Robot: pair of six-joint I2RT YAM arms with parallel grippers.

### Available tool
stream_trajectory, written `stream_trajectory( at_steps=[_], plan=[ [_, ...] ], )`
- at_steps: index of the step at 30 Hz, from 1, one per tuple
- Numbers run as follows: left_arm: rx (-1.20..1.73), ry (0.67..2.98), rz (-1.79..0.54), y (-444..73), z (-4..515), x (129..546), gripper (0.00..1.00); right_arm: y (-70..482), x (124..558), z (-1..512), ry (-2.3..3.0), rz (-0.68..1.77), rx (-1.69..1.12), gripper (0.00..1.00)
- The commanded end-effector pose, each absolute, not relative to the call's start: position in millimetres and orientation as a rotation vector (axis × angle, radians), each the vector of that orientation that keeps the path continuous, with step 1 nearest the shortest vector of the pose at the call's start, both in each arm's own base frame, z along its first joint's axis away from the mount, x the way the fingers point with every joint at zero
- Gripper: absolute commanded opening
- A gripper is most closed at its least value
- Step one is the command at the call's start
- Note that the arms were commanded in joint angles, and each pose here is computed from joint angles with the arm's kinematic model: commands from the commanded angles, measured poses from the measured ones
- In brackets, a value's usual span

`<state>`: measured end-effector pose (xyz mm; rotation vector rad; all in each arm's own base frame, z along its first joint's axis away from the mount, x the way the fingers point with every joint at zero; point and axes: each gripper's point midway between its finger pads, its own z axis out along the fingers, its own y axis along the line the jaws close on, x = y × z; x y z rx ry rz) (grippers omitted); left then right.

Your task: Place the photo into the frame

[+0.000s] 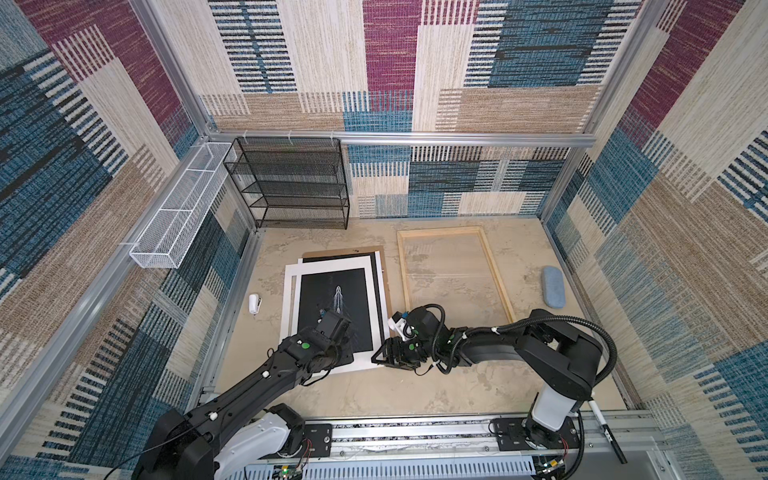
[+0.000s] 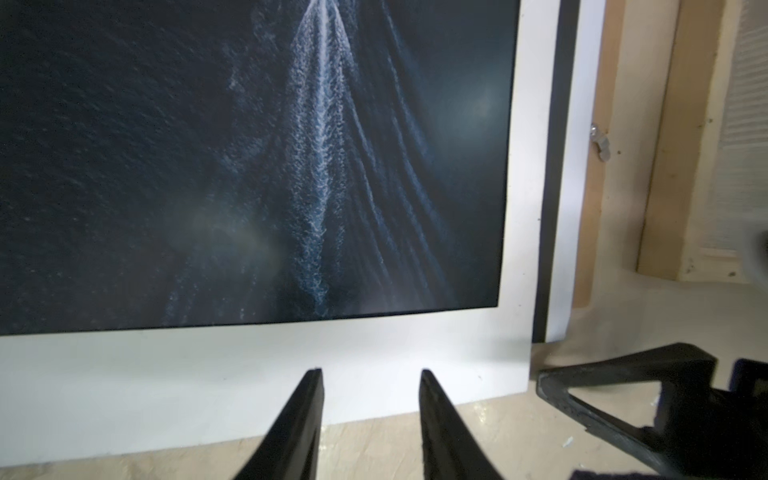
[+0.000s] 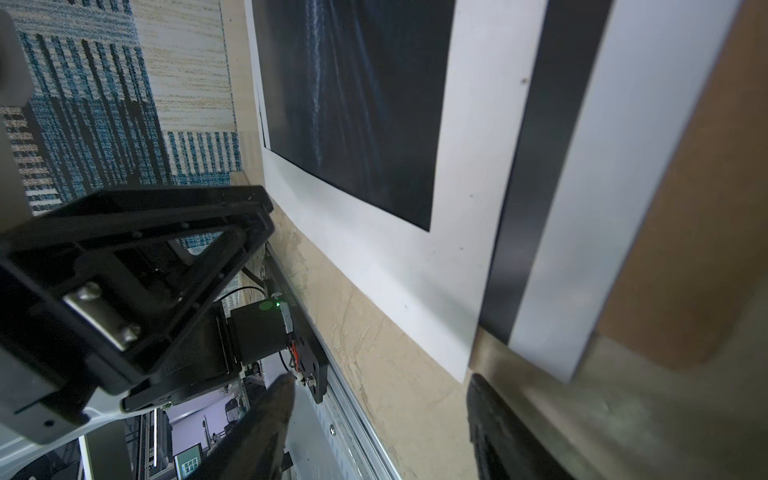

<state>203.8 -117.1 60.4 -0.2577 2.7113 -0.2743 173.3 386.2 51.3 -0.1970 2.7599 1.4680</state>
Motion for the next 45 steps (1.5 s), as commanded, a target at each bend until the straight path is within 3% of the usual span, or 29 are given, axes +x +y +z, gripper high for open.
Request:
stream_trajectory(
  at_steps=[1,22,45],
  plan=[
    [-0.286,2.733,-0.201,-106.1,53.6,197.9,0.40,387.6,178.1,51.1,2.753,1.457,-0.156,0.67],
    [-0.279,2.807,-0.237,-115.4,32.6,191.8,0.36,391.2,175.7,36.8,2.755,1.502,-0.156,0.65],
    [-0.266,2.831,-0.253,-119.3,28.1,190.1,0.34,401.2,183.8,61.9,2.643,1.550,-0.240,0.58]
  ],
)
